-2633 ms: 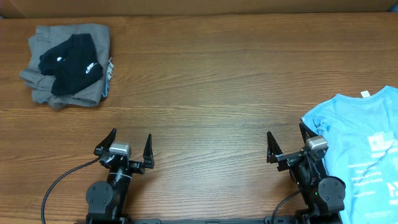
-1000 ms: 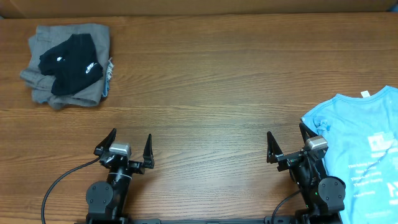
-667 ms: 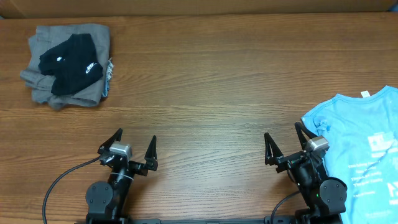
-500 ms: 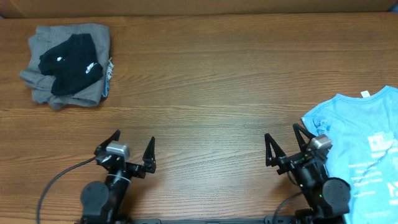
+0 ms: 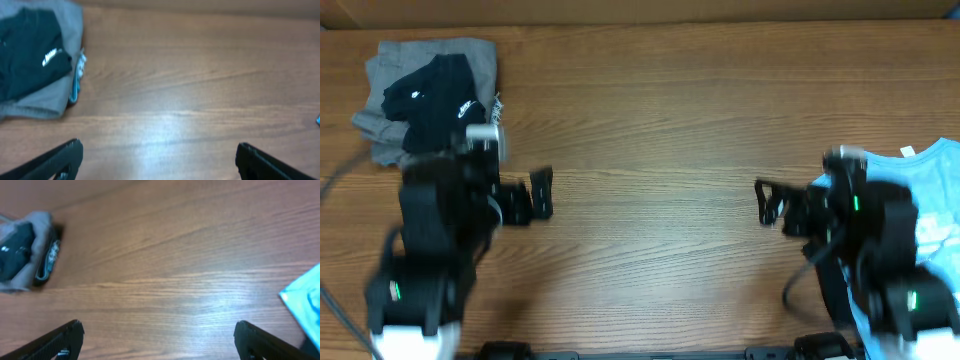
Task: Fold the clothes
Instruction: 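Reach the right gripper to the light-blue T-shirt edge and grasp it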
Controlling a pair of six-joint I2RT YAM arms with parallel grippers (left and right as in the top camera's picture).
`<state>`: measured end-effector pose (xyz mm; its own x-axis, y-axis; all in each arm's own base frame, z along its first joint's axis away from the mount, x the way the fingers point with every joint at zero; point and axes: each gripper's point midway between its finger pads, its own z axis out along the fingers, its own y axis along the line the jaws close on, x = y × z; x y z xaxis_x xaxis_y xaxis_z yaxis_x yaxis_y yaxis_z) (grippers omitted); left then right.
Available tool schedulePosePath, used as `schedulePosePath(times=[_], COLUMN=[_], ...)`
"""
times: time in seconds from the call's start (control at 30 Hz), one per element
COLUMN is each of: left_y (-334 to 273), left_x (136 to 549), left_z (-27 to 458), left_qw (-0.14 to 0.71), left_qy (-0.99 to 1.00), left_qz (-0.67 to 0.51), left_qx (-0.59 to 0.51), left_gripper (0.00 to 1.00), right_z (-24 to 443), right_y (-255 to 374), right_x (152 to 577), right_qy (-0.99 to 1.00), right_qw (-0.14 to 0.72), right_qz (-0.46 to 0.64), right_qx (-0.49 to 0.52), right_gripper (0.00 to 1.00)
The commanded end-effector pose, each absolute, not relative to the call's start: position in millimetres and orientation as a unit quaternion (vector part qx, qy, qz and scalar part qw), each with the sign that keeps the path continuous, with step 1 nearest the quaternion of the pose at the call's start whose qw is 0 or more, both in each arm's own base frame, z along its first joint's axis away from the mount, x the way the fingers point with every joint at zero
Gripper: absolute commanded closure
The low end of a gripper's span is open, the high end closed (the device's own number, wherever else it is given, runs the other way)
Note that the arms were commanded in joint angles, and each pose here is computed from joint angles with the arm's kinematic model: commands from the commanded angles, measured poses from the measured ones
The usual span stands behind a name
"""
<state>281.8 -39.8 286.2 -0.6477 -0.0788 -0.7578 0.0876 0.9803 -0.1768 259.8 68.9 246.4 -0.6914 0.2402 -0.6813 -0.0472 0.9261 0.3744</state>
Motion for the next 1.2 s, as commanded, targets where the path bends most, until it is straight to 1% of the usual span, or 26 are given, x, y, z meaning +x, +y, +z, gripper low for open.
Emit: schedulePosePath(times=[0.0, 0.1, 0.2, 0.27, 0.37, 0.43, 0.47, 0.53, 0.6, 0.8, 0.83, 0.9, 0.97, 1.1, 1.17], left_y=[-40, -41, -50, -59, -69, -71, -72, -73, -73, -73, -73, -73, -72, -72, -72], left_x=[311, 328, 337, 339, 340, 340, 340, 339, 339, 340, 340, 340, 342, 343, 343], left_z=[311, 312, 308, 304, 299, 298, 298, 299, 299, 299, 299, 299, 300, 300, 300], left_qw=[0.398, 0.368, 0.348, 0.336, 0.322, 0.318, 0.317, 0.316, 0.316, 0.317, 0.317, 0.319, 0.321, 0.324, 0.324], left_qy=[0.913, 0.925, 0.931, 0.931, 0.932, 0.932, 0.932, 0.931, 0.931, 0.931, 0.931, 0.930, 0.930, 0.930, 0.930], left_qz=[-0.093, -0.091, -0.113, -0.139, -0.165, -0.173, -0.175, -0.178, -0.180, -0.180, -0.179, -0.179, -0.176, -0.174, -0.174], left_qx=[0.002, 0.002, 0.007, 0.017, 0.025, 0.025, 0.026, 0.023, 0.024, 0.024, 0.024, 0.024, 0.023, 0.023, 0.023], left_gripper=[0.00, 0.00, 0.00, 0.00, 0.00, 0.00, 0.00, 0.00, 0.00, 0.00, 0.00, 0.00, 0.00, 0.00, 0.00], right_z=[271, 271, 263, 257, 243, 232, 224, 206, 185, 118, 108, 91, 78, 53, 42], right_y=[74, 80, 67, 45, -6, -35, -50, -80, -103, -133, -137, -144, -149, -165, -171], right_x=[295, 319, 342, 355, 374, 382, 387, 393, 395, 385, 385, 388, 392, 404, 411], right_qy=[0.912, 0.926, 0.936, 0.935, 0.919, 0.908, 0.902, 0.890, 0.884, 0.887, 0.887, 0.886, 0.884, 0.868, 0.867], right_qw=[0.370, 0.333, 0.317, 0.312, 0.310, 0.304, 0.299, 0.285, 0.264, 0.168, 0.158, 0.147, 0.143, 0.153, 0.158], right_qz=[0.175, 0.175, 0.137, 0.108, 0.060, 0.048, 0.043, 0.032, 0.023, 0.014, 0.011, 0.009, 0.005, -0.017, -0.026], right_qx=[0.039, 0.039, 0.066, 0.130, 0.236, 0.284, 0.309, 0.354, 0.385, 0.429, 0.434, 0.440, 0.444, 0.472, 0.472], right_gripper=[0.00, 0.00, 0.00, 0.00, 0.00, 0.00, 0.00, 0.05, 0.07, 0.08, 0.11, 0.20, 0.25, 0.31, 0.32])
